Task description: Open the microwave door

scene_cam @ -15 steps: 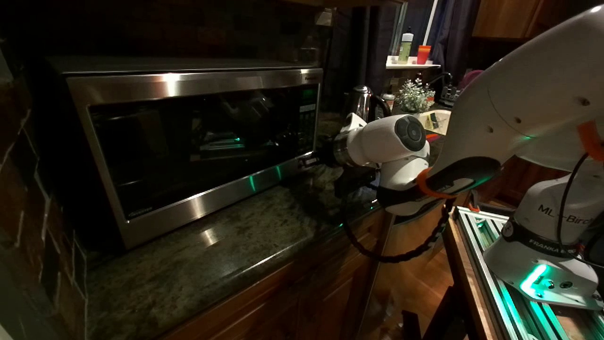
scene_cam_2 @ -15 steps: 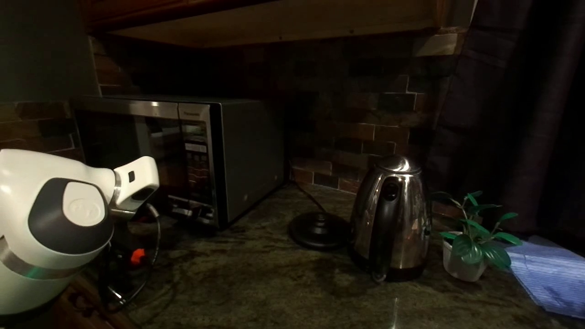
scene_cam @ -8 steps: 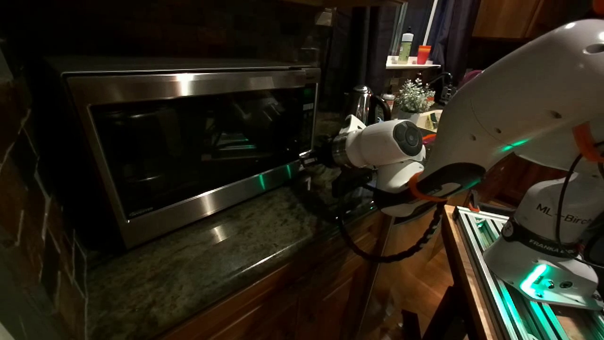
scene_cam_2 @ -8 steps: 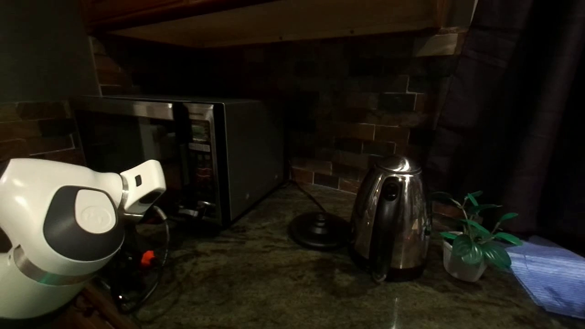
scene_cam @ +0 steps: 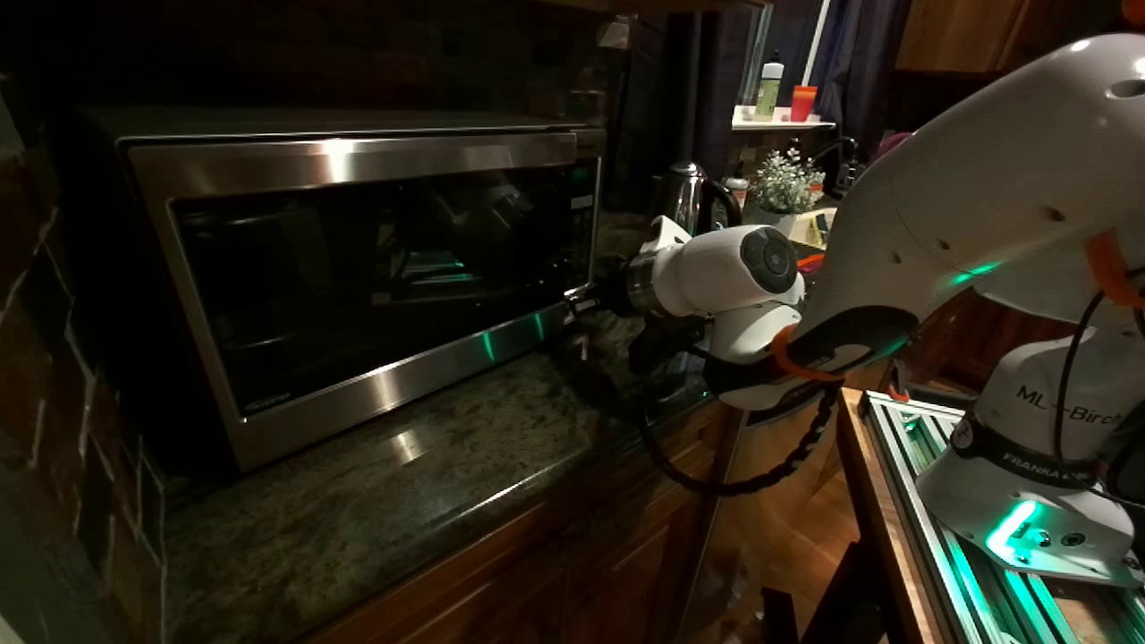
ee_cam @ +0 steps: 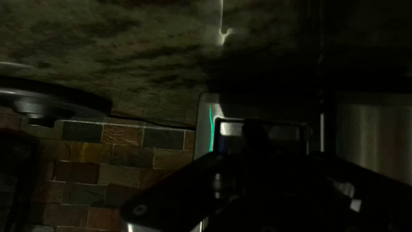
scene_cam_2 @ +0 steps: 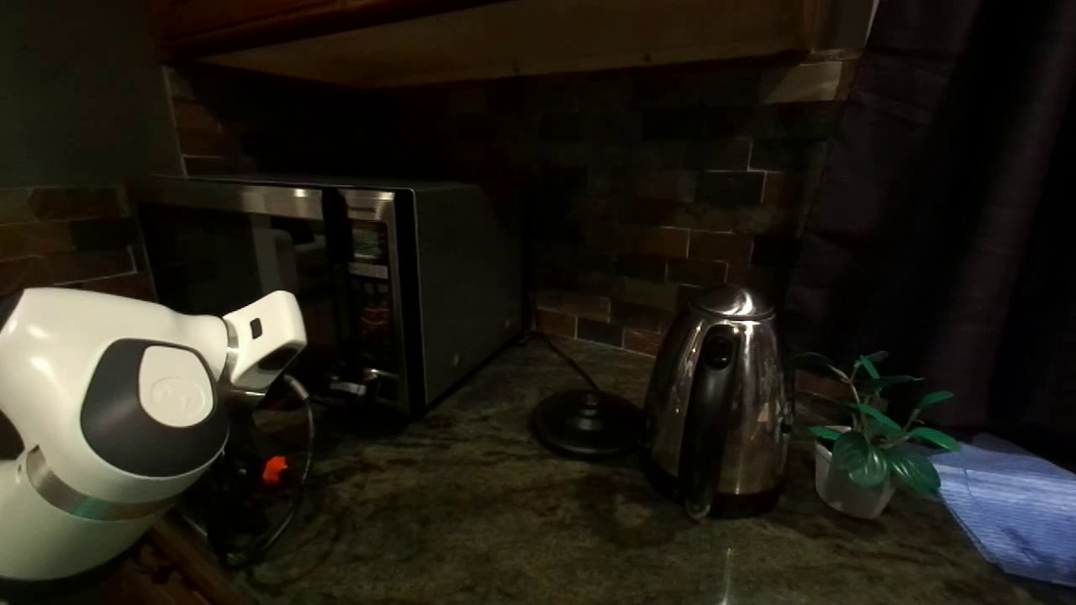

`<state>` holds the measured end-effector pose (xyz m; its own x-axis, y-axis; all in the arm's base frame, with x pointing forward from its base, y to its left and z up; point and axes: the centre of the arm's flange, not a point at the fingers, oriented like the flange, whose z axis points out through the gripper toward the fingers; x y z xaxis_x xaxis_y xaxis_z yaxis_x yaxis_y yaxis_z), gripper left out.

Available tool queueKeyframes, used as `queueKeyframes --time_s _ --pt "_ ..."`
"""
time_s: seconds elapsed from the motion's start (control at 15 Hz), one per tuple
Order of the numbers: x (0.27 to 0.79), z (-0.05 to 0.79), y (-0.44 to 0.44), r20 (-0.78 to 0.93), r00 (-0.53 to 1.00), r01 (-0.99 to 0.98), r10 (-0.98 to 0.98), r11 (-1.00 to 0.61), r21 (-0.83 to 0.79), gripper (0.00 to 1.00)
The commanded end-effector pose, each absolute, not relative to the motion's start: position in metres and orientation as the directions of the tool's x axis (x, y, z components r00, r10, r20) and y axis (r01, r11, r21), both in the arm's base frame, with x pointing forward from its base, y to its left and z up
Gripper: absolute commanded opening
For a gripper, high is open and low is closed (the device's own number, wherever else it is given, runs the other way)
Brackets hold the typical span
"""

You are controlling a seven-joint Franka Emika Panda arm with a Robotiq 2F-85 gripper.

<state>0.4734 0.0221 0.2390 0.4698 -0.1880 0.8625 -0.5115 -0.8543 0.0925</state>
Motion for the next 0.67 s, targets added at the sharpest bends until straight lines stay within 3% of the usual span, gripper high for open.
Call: queueKeyframes --time_s 0.0,0.6 --pt "0.467 0.261 0.018 0.806 0.555 -0.539 -0.205 -0.827 0.161 0.00" --pt "0.395 0.308 0.054 0.534 0.811 -0.422 -0.239 -0.871 0.251 0.00"
